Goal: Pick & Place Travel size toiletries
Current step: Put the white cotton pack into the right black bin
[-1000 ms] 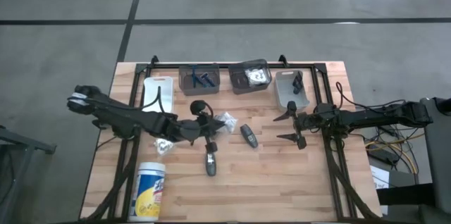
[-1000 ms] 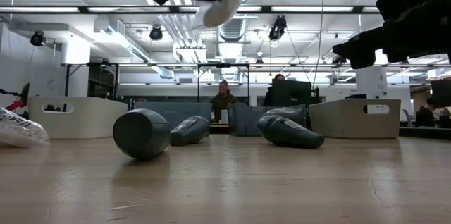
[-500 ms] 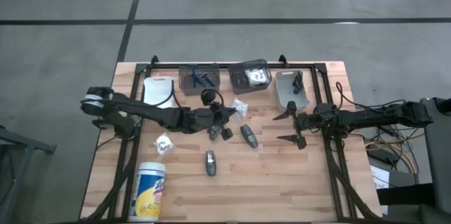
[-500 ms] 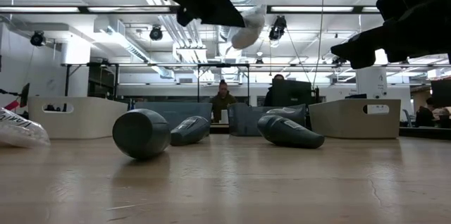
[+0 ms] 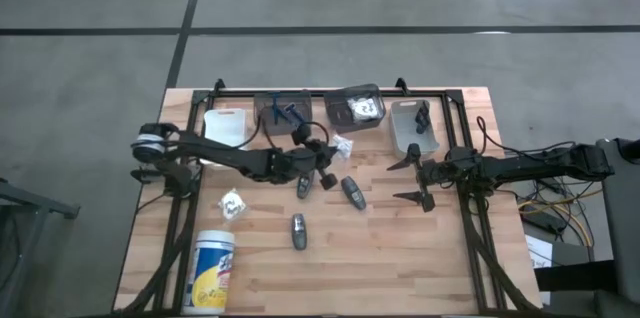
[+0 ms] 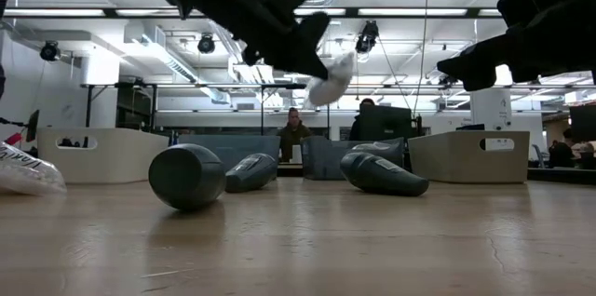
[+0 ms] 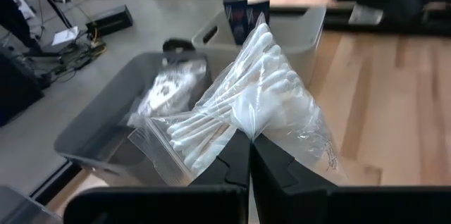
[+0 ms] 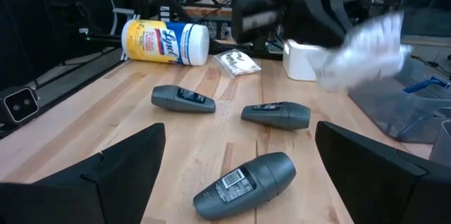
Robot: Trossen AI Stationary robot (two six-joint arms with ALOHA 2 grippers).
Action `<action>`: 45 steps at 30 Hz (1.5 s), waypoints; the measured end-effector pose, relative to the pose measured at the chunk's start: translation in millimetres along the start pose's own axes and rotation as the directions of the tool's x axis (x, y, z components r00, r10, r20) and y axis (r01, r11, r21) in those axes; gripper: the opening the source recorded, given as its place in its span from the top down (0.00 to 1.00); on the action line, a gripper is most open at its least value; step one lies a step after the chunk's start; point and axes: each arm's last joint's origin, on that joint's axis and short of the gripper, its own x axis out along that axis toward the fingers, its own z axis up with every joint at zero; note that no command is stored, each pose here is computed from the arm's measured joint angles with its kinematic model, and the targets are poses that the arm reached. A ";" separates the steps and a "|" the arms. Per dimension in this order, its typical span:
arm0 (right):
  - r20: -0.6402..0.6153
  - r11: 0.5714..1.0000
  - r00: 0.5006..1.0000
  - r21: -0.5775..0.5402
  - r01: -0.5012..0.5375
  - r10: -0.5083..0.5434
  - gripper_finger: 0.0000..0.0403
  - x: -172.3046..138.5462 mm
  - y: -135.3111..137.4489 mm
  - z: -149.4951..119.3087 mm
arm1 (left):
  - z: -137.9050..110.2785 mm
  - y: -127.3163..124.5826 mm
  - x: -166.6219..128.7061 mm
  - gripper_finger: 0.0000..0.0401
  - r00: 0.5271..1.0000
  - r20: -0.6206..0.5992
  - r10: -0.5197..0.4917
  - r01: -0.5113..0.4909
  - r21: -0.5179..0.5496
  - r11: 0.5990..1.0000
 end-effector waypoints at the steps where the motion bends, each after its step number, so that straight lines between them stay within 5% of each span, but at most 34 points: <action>1: 0.000 1.000 1.000 -0.001 0.000 0.000 0.10 0.0 0.0 0.0 | -4.0 -0.4 3.7 0.99 1.000 -0.013 0.005 -0.005 0.007 1.000; 17: 0.000 1.000 1.000 0.000 0.000 0.000 0.10 0.0 0.0 0.0 | -47.5 -8.1 41.1 0.90 0.995 -0.095 0.039 -0.035 0.046 0.998; 35: 0.000 1.000 1.000 -0.001 0.000 0.000 0.10 0.0 0.0 0.0 | -30.8 -10.6 20.4 0.58 0.995 -0.094 -0.010 0.013 0.035 0.999; 45: 0.001 1.000 1.000 0.001 0.000 0.000 0.10 0.0 0.0 0.1 | -18.4 -16.9 -11.7 0.55 0.995 -0.039 -0.091 0.094 0.098 0.991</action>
